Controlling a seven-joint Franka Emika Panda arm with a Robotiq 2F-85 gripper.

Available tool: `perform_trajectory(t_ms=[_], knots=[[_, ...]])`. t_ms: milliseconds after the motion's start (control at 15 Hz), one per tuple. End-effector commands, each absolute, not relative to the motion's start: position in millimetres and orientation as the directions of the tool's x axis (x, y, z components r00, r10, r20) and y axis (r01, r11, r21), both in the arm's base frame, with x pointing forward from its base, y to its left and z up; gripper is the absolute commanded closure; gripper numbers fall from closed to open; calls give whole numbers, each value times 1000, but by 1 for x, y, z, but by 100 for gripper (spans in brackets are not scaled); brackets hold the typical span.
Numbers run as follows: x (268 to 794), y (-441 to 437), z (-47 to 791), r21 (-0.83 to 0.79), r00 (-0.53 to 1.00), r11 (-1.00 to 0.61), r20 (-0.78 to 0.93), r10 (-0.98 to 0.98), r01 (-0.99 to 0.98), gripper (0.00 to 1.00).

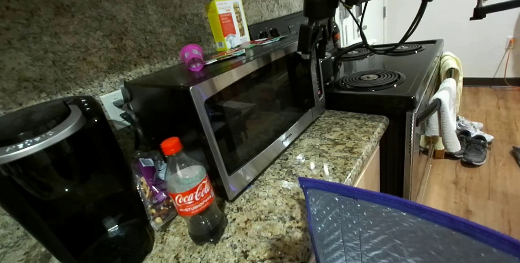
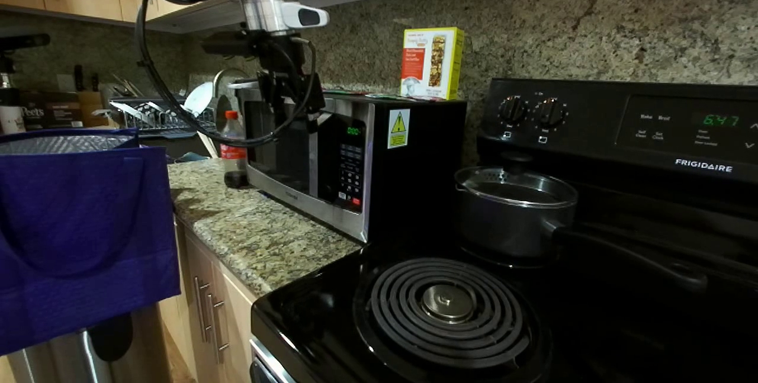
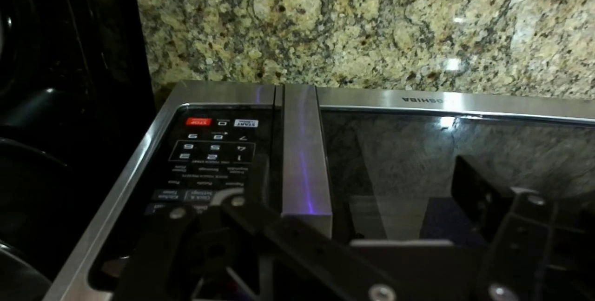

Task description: Open the microwave door fully

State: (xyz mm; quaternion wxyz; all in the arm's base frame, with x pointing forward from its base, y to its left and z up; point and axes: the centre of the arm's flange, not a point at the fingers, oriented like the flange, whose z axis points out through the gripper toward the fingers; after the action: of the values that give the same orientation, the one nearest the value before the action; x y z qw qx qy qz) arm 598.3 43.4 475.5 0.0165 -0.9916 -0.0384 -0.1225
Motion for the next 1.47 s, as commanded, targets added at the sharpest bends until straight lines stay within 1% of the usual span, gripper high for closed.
perform_trajectory(t_ms=[0, 133, 267, 333, 400, 667, 867, 933, 1000, 1400], knots=[[600, 39, 479, 18, 949, -992, 288, 128, 128, 0], [605, 41, 480, 68, 943, -987, 292, 159, 145, 0], [611, 44, 480, 123, 935, -978, 293, 199, 169, 26], [613, 46, 480, 159, 931, -971, 294, 217, 176, 32], [614, 48, 480, 179, 927, -966, 293, 235, 188, 40], [615, 57, 474, 193, 921, -956, 282, 269, 221, 67], [611, 51, 477, 190, 927, -961, 282, 247, 199, 84], [609, 50, 479, 185, 934, -965, 272, 232, 186, 88], [600, 46, 487, 191, 943, -970, 266, 199, 151, 84], [555, 34, 529, 169, 953, -985, 292, 76, 27, 84]])
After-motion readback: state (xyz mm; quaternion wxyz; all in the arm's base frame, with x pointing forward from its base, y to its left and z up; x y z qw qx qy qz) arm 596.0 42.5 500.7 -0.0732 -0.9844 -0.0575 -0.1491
